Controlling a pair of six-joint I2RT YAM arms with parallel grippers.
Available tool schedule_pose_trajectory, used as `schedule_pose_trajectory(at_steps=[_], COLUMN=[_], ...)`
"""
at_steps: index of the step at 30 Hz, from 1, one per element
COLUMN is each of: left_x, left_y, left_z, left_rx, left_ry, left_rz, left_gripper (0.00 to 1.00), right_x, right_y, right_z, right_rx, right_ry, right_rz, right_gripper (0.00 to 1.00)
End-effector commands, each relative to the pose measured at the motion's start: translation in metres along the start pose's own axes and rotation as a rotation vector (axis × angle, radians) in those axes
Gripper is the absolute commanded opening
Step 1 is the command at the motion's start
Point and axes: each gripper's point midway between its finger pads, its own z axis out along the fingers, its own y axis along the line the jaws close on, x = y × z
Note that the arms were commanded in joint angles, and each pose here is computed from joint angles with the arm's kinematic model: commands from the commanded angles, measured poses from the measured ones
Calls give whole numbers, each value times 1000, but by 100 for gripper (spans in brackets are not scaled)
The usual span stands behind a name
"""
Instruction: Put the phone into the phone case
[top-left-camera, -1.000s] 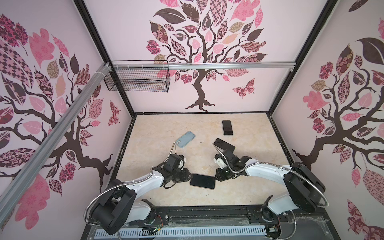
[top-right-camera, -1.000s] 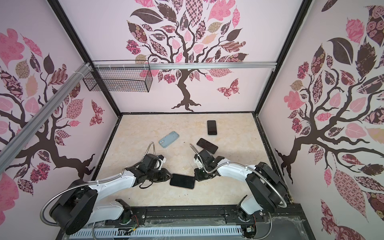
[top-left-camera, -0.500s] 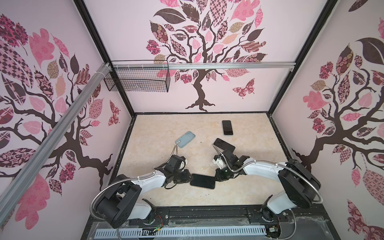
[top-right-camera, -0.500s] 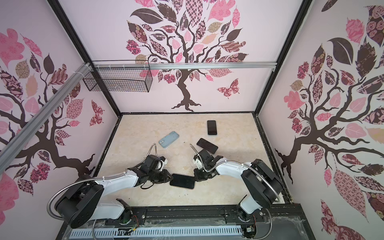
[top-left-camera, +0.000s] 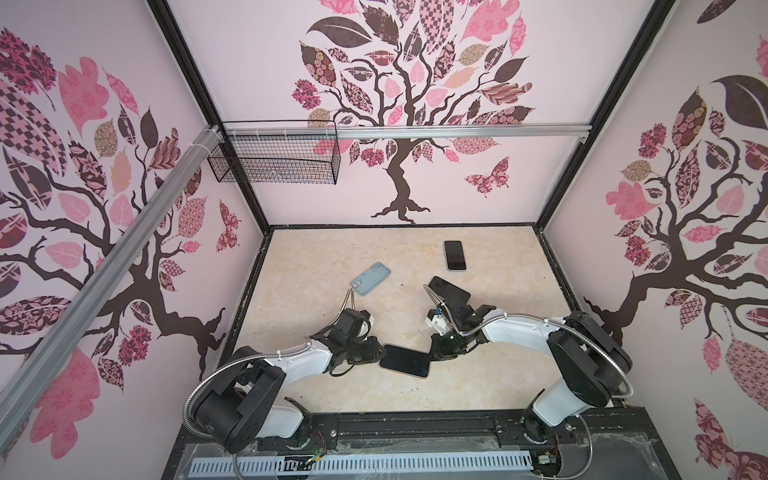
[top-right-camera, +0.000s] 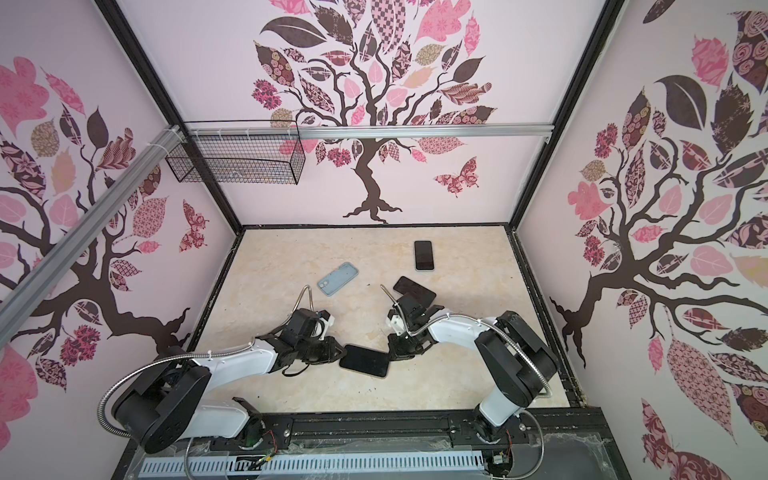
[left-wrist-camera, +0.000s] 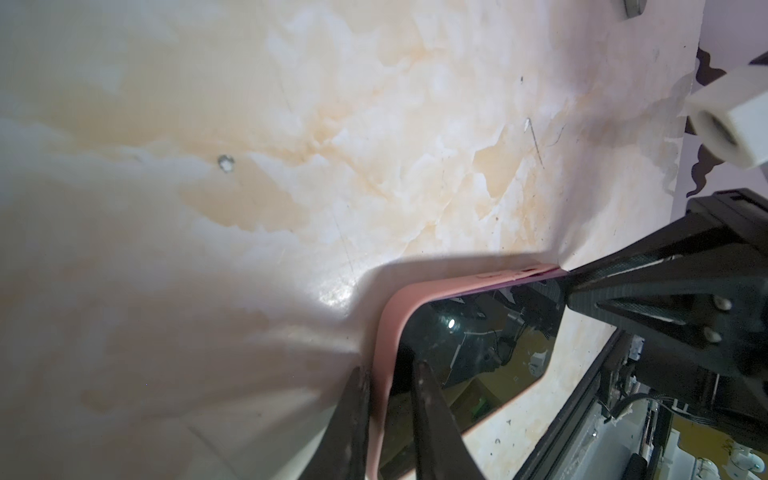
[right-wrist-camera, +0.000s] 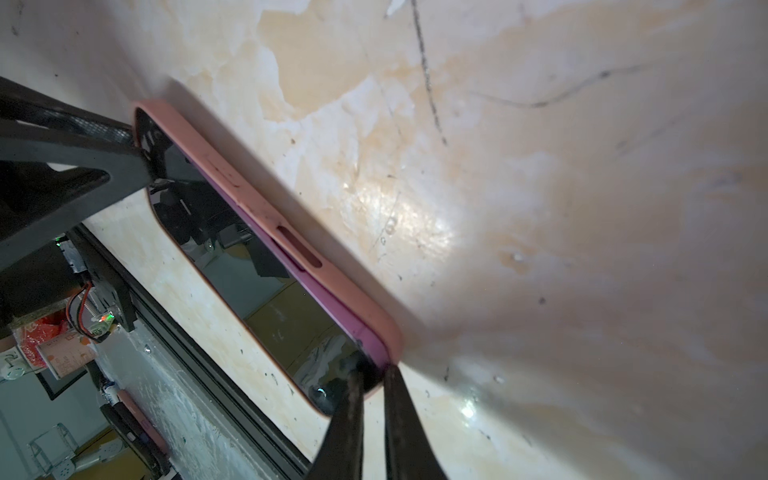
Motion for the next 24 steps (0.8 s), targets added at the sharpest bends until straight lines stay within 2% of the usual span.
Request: schedule_pose_trajectory(at_steps=[1, 24], left_x=[26, 33], left_y=[5, 8], left_z=[13, 13], left_rx=[13, 39], left_ry=[82, 65], left_rz=[-8, -52], left_gripper=[20, 17], right_x=[24, 48], right_y=[-33, -71], right_z=[49, 108], right_rx=[104, 302], right_ry=[98, 195], right_rz=[-18, -13], right_gripper=[13, 11])
